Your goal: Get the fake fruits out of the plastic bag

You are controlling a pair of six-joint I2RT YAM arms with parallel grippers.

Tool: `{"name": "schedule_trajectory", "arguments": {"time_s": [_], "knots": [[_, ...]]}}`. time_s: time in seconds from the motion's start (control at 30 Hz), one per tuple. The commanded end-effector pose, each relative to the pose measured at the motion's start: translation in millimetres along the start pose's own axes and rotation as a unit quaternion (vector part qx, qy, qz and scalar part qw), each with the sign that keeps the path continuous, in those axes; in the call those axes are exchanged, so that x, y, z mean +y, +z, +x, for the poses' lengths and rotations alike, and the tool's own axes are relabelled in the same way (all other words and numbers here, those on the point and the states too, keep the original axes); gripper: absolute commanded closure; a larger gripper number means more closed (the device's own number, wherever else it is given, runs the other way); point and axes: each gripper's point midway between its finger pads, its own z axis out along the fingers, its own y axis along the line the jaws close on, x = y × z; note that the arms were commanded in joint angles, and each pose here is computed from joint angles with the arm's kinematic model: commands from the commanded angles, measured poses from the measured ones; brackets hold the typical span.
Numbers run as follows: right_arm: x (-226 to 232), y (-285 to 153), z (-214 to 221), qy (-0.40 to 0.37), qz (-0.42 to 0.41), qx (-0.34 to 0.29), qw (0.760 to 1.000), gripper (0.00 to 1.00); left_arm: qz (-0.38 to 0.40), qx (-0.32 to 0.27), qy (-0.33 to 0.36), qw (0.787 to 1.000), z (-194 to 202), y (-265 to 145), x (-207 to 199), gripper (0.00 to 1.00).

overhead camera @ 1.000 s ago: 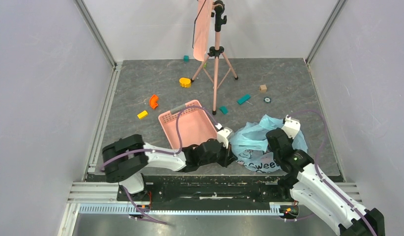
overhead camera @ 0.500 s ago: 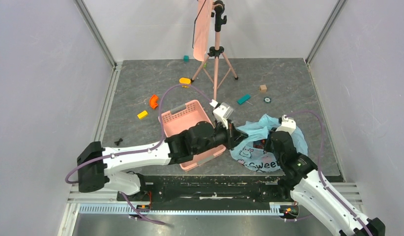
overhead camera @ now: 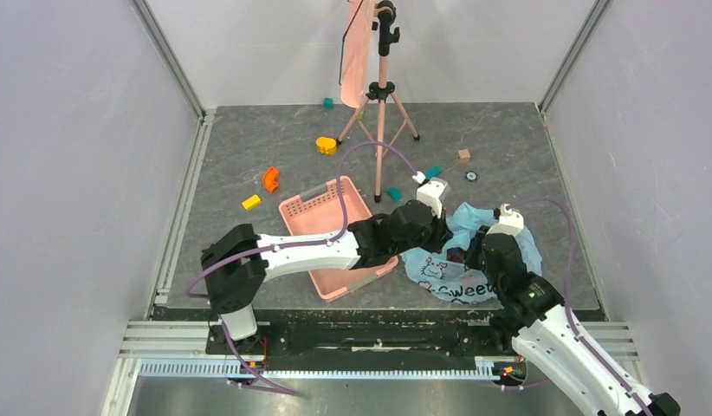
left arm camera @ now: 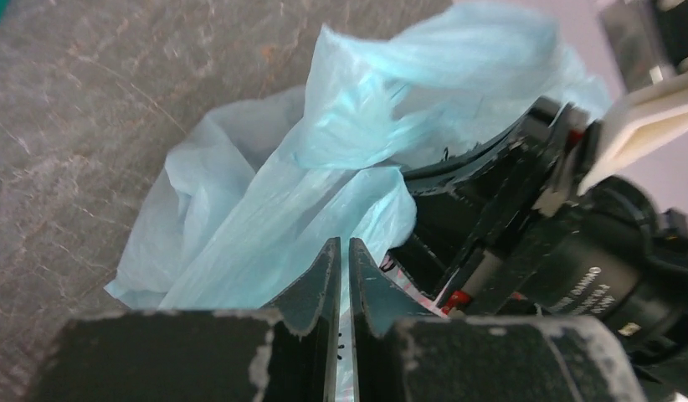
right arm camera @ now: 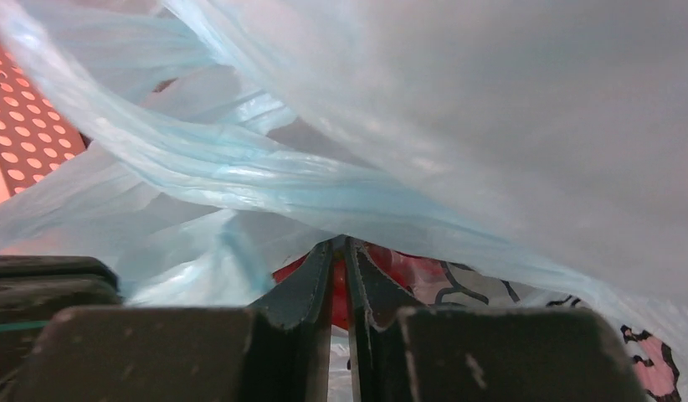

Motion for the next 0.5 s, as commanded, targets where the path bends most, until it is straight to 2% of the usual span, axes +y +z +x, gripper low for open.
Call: {"name": "schedule_trajectory", "arguments": {"time_s": [0.0,0.17,0.47], "knots": [[-3,-3,-5,0.004,0.009,-0.005,1.0,0.88,0.043,0.014,0.027,0.999,6,3,-15,0.89],[-7,-1,-1,0.002,0.024,0.003,1.0,0.88,0.085,0.044,0.047,0.994,41,-4,-20,0.9],[-9,0,-7,-0.002,0.034,-0.005,0.999,0.88,0.054,0.095,0.054,0.993,104,3,17,0.94]]}}
